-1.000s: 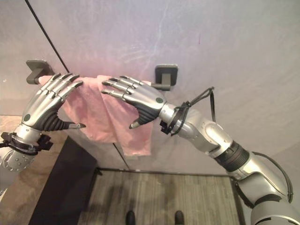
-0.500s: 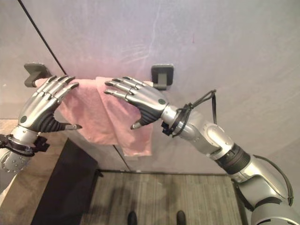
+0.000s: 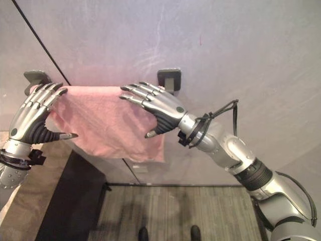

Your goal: Put brush and paste in cup on sink, flatten towel.

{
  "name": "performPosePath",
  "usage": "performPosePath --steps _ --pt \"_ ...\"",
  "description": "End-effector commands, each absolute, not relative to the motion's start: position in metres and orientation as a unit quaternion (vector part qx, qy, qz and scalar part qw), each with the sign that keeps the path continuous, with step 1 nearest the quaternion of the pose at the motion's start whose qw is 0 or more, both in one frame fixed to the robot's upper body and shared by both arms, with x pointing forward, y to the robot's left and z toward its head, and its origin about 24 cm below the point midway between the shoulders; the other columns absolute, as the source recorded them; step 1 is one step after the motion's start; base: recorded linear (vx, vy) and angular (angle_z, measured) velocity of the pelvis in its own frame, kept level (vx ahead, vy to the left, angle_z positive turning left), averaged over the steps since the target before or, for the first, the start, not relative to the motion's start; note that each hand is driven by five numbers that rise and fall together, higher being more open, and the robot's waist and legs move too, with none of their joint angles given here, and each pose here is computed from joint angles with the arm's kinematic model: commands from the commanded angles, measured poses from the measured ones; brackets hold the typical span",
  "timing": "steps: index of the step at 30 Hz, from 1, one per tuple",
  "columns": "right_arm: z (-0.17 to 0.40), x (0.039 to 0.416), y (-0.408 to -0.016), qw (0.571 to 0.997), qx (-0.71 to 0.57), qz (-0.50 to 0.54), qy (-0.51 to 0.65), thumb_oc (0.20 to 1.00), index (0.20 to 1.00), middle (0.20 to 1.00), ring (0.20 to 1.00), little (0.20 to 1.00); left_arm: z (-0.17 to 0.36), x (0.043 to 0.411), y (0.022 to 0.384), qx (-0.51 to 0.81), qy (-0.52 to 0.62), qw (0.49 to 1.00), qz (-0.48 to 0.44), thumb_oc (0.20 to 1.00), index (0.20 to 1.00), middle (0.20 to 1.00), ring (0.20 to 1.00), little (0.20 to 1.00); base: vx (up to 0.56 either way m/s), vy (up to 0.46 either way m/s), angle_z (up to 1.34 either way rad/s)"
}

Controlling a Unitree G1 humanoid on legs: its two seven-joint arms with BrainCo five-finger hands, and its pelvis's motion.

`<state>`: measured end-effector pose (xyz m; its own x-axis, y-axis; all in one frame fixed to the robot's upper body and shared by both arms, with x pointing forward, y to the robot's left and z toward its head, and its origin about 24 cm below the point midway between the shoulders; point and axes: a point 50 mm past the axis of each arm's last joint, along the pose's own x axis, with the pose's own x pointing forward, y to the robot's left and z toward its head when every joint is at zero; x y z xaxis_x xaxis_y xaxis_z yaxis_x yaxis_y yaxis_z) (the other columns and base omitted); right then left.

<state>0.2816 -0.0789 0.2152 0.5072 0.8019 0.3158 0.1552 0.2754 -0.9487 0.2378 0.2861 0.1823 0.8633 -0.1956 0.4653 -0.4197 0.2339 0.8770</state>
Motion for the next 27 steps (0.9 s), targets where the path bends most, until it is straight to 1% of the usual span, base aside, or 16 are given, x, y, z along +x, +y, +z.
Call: performPosePath --steps 1,2,3,4,11,16,17,19,24,27 --pt "0.153 0.308 -0.13 0.695 -0.63 0.251 -0.239 1.0 1.0 1.0 1.0 1.0 0.171 0.239 0.317 0.585 -0.176 0.782 0.125 1.0 1.0 1.0 1.0 1.0 0.0 0.0 0.0" --pt "0.151 0.309 -0.131 0.694 -0.633 0.251 -0.235 1.0 1.0 1.0 1.0 1.0 0.168 0.239 0.317 0.574 -0.173 0.79 0.126 1.0 1.0 1.0 1.0 1.0 0.0 0.0 0.0" --pt "0.149 0.311 -0.134 0.695 -0.636 0.247 -0.228 1.0 1.0 1.0 1.0 1.0 0.165 0.24 0.319 0.543 -0.17 0.81 0.141 1.0 1.0 1.0 1.0 1.0 0.0 0.0 0.0" --pt "0.149 0.311 -0.135 0.696 -0.636 0.245 -0.225 1.0 1.0 1.0 1.0 1.0 0.164 0.241 0.318 0.535 -0.172 0.815 0.141 1.0 1.0 1.0 1.0 1.0 0.0 0.0 0.0" --pt "0.153 0.313 -0.136 0.702 -0.632 0.233 -0.232 1.0 1.0 1.0 1.0 1.0 0.158 0.244 0.312 0.502 -0.176 0.835 0.14 1.0 1.0 1.0 1.0 1.0 0.0 -0.002 0.0" --pt "0.159 0.312 -0.132 0.71 -0.619 0.224 -0.249 1.0 1.0 1.0 1.0 1.0 0.158 0.247 0.3 0.456 -0.202 0.856 0.137 1.0 1.0 1.0 1.0 1.0 0.0 0.0 0.0" --pt "0.16 0.31 -0.127 0.739 -0.581 0.225 -0.256 1.0 1.0 1.0 1.0 1.0 0.155 0.248 0.293 0.383 -0.219 0.885 0.148 1.0 1.0 1.0 1.0 1.0 0.0 0.0 0.0" --pt "0.161 0.308 -0.127 0.754 -0.56 0.221 -0.262 1.0 1.0 1.0 1.0 1.0 0.158 0.247 0.289 0.372 -0.231 0.887 0.145 1.0 1.0 1.0 1.0 1.0 0.0 0.0 0.0" --pt "0.169 0.31 -0.119 0.768 -0.535 0.203 -0.289 1.0 1.0 1.0 1.0 1.0 0.168 0.246 0.275 0.362 -0.269 0.883 0.13 1.0 1.0 1.0 1.0 1.0 0.0 0.0 0.0" --pt "0.182 0.306 -0.118 0.771 -0.517 0.18 -0.324 1.0 1.0 1.0 1.0 1.0 0.179 0.246 0.267 0.384 -0.298 0.865 0.122 1.0 1.0 1.0 1.0 1.0 0.0 0.0 0.0"
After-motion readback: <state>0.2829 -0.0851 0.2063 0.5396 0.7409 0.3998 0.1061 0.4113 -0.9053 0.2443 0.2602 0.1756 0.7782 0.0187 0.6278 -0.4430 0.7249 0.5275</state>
